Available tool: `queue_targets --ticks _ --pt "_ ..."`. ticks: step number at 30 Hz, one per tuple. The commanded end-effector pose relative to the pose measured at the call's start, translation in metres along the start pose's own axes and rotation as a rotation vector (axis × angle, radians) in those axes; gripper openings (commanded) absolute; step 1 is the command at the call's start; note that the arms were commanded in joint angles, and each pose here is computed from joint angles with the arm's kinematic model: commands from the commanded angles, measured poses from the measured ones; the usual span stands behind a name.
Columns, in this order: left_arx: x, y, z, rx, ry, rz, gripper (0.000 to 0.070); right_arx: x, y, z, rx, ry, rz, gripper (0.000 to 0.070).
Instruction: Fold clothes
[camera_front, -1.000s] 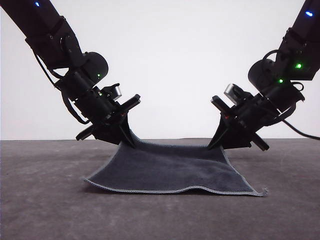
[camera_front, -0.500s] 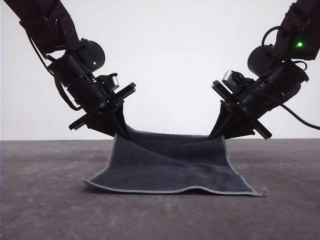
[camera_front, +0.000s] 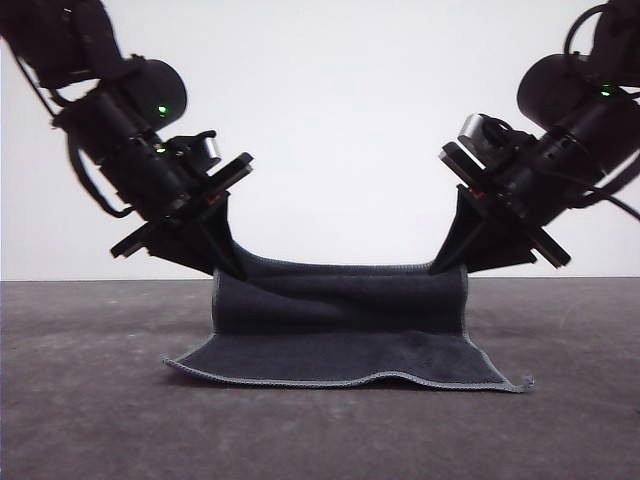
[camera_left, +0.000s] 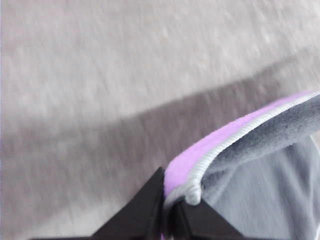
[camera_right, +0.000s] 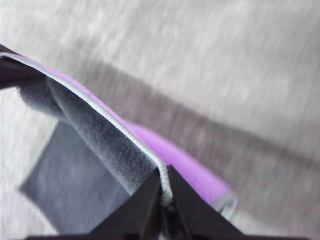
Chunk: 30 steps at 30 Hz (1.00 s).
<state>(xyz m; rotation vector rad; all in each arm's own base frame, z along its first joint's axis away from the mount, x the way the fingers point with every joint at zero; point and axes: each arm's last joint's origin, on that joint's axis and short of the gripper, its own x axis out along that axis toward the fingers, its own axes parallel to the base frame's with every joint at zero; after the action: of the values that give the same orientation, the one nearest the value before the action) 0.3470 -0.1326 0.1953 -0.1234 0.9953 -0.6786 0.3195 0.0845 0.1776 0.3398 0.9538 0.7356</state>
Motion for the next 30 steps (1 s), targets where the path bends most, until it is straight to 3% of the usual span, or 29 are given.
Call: queue_targets --ticks 1,14,15,18,19,20,24,30 --pt "0.001 -0.003 -0.006 0.012 0.000 -0.001 0.0003 -0.001 0.002 -0.005 -0.019 -0.002 -0.002 0.0004" --pt "-0.001 -0.023 -0.045 0.006 0.094 -0.029 0.0007 -0.014 0.024 -0.047 -0.040 0.010 0.004 0.0020" --pt "-0.001 -0.024 -0.046 0.005 0.104 -0.029 0.0023 -0.015 0.025 -0.048 -0.038 0.012 0.005 0.0047" --pt "-0.004 -0.026 -0.048 -0.008 0.127 -0.028 0.0236 -0.020 0.030 -0.051 -0.024 0.032 0.005 0.0245" --pt "-0.006 -0.027 -0.049 -0.014 0.135 -0.028 0.0316 -0.022 0.032 -0.052 -0.022 0.039 0.005 0.0271" --pt "-0.008 -0.028 -0.050 -0.019 0.142 -0.030 0.0348 -0.024 0.034 -0.053 -0.023 0.045 0.006 0.0279" --pt "-0.024 -0.036 -0.052 -0.011 0.164 -0.053 0.0360 -0.039 0.045 -0.054 -0.045 0.035 0.009 0.0278" --pt "-0.073 -0.057 -0.050 0.026 0.083 -0.063 0.0359 -0.070 0.067 -0.056 -0.055 -0.025 0.018 0.0277"
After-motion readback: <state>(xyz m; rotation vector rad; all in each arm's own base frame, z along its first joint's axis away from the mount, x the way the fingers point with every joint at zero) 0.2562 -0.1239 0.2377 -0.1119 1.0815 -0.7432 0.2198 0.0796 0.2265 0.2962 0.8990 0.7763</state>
